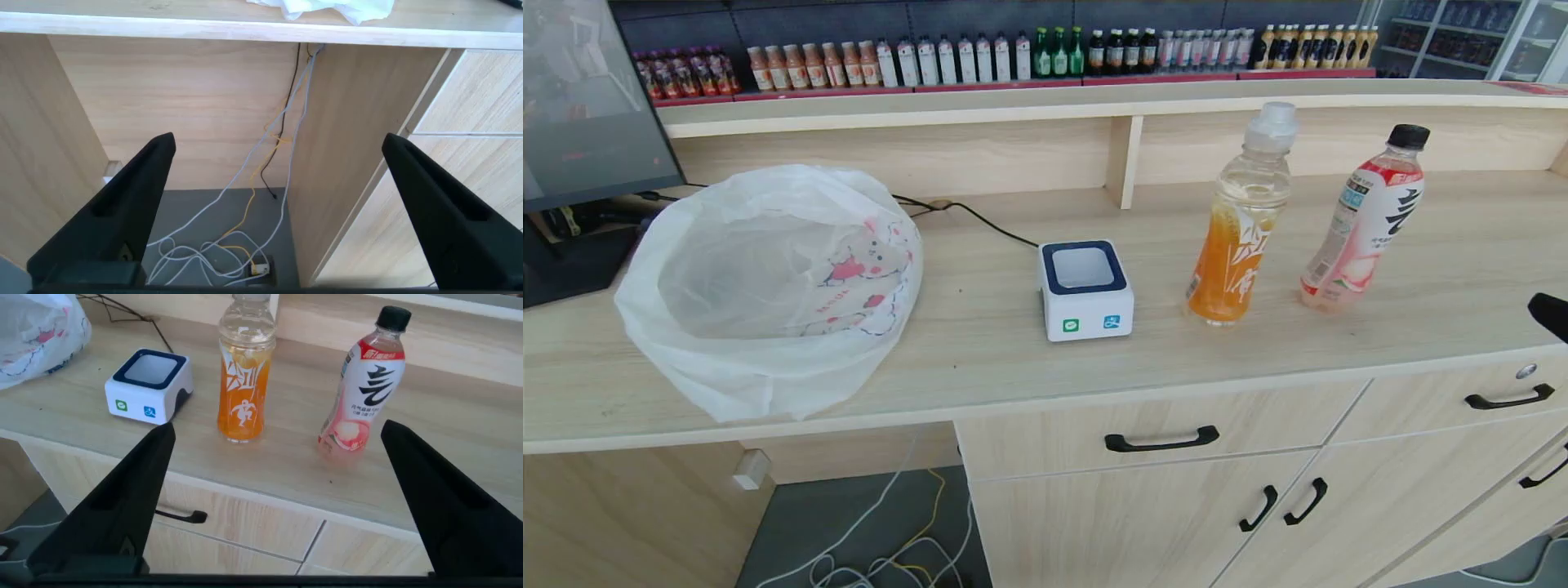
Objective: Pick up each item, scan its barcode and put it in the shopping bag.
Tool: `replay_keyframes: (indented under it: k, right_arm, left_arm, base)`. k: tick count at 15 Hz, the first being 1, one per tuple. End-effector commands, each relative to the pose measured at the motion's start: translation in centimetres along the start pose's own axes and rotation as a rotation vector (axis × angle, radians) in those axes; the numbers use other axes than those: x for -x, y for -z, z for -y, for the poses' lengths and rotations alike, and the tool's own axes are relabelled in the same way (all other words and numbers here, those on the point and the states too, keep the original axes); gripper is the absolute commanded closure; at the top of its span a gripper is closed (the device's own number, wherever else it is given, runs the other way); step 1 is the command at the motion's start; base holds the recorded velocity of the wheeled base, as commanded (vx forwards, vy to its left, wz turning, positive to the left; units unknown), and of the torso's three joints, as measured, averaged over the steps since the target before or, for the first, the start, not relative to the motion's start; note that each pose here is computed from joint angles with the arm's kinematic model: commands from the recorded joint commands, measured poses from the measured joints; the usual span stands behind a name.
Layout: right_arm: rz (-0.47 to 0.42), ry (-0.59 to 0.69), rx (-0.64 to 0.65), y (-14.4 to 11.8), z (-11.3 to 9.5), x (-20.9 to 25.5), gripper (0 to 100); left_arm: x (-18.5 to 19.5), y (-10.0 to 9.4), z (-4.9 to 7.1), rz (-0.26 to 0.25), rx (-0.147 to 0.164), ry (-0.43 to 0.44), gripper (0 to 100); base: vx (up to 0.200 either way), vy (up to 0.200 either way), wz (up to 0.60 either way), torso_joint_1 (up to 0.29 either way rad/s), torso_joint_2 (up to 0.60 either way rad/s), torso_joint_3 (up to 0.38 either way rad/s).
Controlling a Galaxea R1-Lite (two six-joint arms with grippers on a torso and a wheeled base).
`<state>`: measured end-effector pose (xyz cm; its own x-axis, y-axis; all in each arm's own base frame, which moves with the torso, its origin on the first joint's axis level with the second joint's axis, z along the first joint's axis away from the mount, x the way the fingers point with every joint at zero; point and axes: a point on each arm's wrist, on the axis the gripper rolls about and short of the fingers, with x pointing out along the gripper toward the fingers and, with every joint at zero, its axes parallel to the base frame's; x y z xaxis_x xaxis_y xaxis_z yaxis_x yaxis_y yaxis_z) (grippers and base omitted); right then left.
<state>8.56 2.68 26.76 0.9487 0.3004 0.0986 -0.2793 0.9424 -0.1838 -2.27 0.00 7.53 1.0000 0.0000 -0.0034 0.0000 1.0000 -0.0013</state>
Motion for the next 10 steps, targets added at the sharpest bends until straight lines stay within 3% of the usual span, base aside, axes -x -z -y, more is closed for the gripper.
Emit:
replay_keyframes:
  k: [1, 7, 10]
  right_arm:
    - [-0.053, -0.012, -0.003, 0.7, -0.1, -2.5, 0]
    - [-0.097, -0.017, 0.0, 1.6, -0.3, -6.5, 0]
    - [-0.166, -0.131, -0.008, 3.6, -1.7, -7.4, 0]
  left_arm:
    - [0.0, 0.0, 0.0, 0.0, 0.0, 0.0, 0]
    - [0.0, 0.0, 0.0, 0.0, 0.0, 0.0, 0]
    - [0.0, 0.0, 0.0, 0.0, 0.0, -0.002, 0]
  base:
    - [0.0, 0.0, 0.0, 0.0, 0.0, 0.0]
    - [0.0, 0.0, 0.0, 0.0, 0.0, 0.0]
    - [0.0, 0.0, 0.0, 0.0, 0.0, 0.0]
